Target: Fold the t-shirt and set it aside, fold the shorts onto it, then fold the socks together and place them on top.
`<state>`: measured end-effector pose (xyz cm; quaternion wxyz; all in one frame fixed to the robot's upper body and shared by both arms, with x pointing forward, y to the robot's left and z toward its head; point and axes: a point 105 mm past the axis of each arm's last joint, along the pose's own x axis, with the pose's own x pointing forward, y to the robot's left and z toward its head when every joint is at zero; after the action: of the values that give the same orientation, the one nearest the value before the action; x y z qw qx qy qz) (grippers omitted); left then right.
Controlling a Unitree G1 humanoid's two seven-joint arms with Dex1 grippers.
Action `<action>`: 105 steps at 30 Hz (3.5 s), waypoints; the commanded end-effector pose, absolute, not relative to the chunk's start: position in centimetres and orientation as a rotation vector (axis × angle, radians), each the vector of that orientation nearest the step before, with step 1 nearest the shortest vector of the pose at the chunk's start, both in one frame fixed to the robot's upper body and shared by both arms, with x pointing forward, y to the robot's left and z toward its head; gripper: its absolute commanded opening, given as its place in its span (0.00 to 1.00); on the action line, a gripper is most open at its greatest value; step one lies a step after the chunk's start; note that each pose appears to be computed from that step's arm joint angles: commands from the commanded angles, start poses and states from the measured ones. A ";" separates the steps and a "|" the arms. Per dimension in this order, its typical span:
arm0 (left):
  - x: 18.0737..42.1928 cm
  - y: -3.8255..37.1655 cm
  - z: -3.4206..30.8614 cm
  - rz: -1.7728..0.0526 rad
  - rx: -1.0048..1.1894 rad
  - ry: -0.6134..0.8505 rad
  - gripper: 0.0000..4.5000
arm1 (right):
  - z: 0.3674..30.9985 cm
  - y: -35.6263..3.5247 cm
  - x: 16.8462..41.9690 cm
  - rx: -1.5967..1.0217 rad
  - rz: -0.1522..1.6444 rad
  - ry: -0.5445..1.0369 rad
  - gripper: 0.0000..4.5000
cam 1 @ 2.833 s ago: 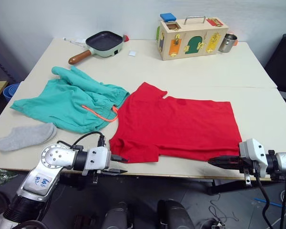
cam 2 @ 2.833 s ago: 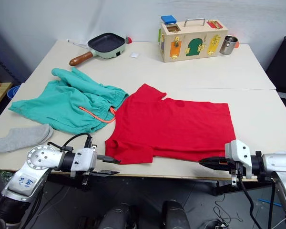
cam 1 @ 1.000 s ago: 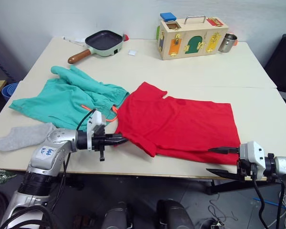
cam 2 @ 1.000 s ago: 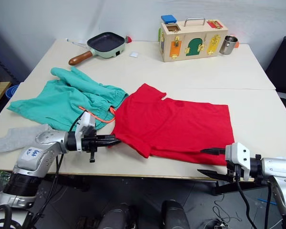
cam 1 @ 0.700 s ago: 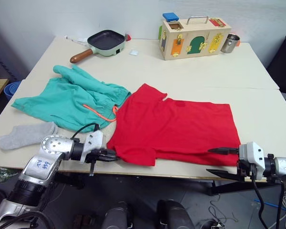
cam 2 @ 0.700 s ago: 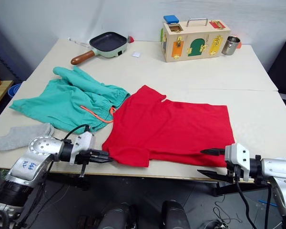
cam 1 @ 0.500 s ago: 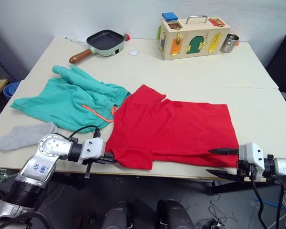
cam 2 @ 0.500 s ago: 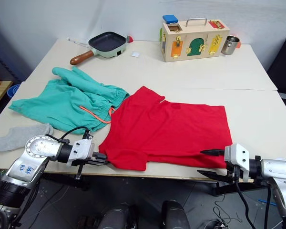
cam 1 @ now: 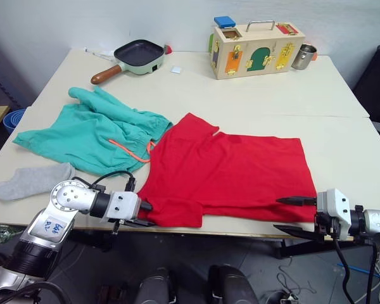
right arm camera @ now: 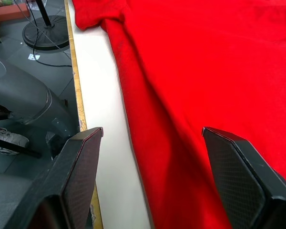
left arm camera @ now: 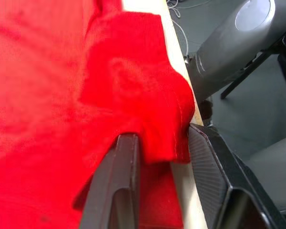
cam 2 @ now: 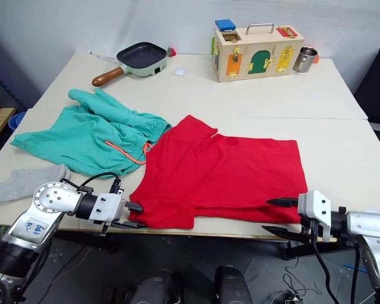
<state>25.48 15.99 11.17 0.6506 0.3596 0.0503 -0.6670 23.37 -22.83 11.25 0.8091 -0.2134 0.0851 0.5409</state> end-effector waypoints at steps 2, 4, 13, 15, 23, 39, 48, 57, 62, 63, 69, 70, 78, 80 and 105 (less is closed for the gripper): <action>24.5 16.8 12.5 -1.527 0.883 0.082 0.35 | 11.8 -22.9 23.2 -0.472 1.150 0.162 0.76; 24.1 17.4 12.3 -1.527 0.887 0.129 0.35 | 11.7 -22.9 23.2 -0.471 1.149 0.162 0.76; 23.8 17.1 12.2 -1.517 0.926 0.058 0.35 | 11.6 -23.0 23.1 -0.462 1.148 0.167 0.76; 24.1 16.9 11.9 -1.521 0.952 0.047 0.35 | 11.6 -22.9 23.1 -0.461 1.150 0.166 0.76; 25.2 15.6 10.9 -1.541 0.976 0.038 0.35 | 11.4 -22.9 23.3 -0.461 1.153 0.163 0.76; 25.6 14.9 11.8 -1.538 0.789 0.049 0.01 | 11.6 -22.8 23.6 -0.461 1.134 0.152 0.76; 27.3 15.3 17.7 -1.394 0.058 0.151 0.01 | 11.8 -22.8 23.9 -0.462 1.126 0.146 0.76; 32.9 15.4 16.2 -1.112 -0.211 0.225 0.01 | 12.0 -22.4 24.5 -0.464 1.118 0.126 0.76; 33.0 15.4 14.2 -1.074 -0.186 0.315 0.01 | 12.2 -22.4 24.7 -0.455 1.097 0.114 0.76; 33.0 15.5 14.0 -1.061 -0.200 0.334 0.01 | 12.2 -22.4 24.7 -0.449 1.092 0.110 0.76; 33.3 16.6 14.3 -0.973 -0.176 0.297 0.28 | 13.5 -22.1 25.2 -0.312 1.021 0.045 0.76; 33.5 17.0 14.9 -0.944 -0.161 0.248 0.35 | 13.8 -21.9 25.3 -0.283 1.017 0.032 0.76; 32.3 19.9 19.3 -0.871 -0.144 -0.021 0.49 | 15.1 -20.1 25.6 -0.214 1.066 -0.012 0.39; 30.7 18.6 18.8 -0.976 -0.007 -0.026 0.41 | 14.4 -19.1 25.4 -0.259 1.103 0.006 0.24; 27.3 16.0 8.4 -1.109 0.357 0.189 0.01 | 8.0 -31.7 29.7 -0.533 0.589 0.216 0.00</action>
<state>27.46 15.83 8.23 0.8312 0.1650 0.0960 -0.5223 29.82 -29.98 8.92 0.9053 -0.2658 0.0849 0.3203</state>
